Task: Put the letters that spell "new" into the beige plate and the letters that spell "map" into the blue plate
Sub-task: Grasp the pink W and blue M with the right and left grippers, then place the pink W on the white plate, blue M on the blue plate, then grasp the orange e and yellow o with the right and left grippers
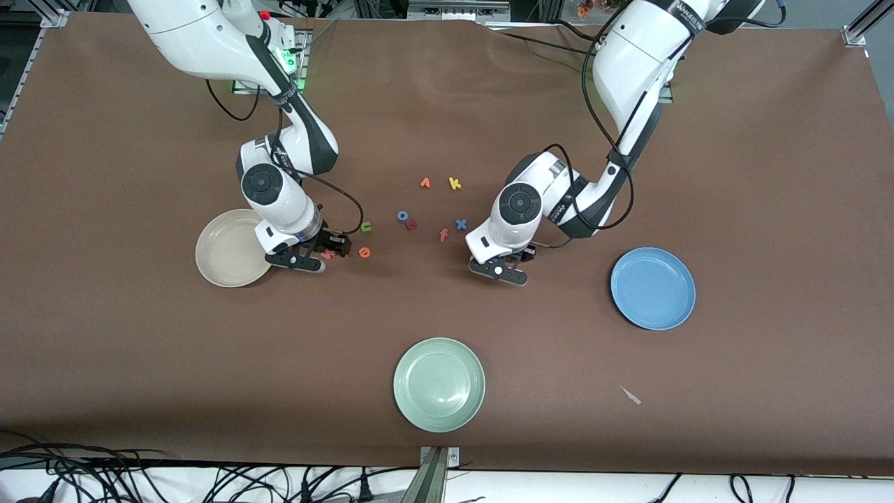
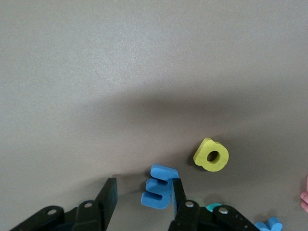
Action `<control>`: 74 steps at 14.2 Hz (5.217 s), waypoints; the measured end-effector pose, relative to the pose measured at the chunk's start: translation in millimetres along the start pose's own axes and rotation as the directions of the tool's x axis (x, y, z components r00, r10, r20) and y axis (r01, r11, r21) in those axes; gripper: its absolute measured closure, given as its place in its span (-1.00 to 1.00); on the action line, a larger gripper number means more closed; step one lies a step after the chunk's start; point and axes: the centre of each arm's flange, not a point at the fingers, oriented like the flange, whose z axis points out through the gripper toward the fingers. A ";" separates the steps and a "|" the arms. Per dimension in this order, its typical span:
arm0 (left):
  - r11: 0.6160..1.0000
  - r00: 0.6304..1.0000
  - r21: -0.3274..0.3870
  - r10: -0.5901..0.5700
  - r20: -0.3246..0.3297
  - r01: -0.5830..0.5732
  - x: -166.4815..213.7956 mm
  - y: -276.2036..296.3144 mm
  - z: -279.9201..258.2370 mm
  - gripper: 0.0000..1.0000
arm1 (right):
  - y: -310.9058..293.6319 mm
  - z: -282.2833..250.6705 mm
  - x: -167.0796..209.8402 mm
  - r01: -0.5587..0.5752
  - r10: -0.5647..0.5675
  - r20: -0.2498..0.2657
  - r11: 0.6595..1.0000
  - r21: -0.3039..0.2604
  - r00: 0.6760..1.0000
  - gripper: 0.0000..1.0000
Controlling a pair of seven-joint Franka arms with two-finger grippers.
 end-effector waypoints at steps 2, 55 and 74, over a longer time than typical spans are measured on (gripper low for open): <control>1.000 1.000 0.000 0.003 0.000 -0.003 -0.8 2.4 0.1 -0.09 | 0.0 0.2 -0.1 0.003 -0.003 -0.001 1.000 -0.002 1.000 -0.21; 0.986 0.978 -0.024 -0.157 0.141 0.162 12.2 -130.9 -93.3 -1.00 | 150.7 -83.5 22.1 0.254 -0.248 0.079 0.963 -0.089 0.966 -0.37; 0.655 0.665 -0.127 -0.745 0.059 0.745 3.2 26.8 1.5 -0.03 | -61.3 -51.7 -43.7 0.129 -0.129 0.004 0.988 -0.080 0.992 -0.42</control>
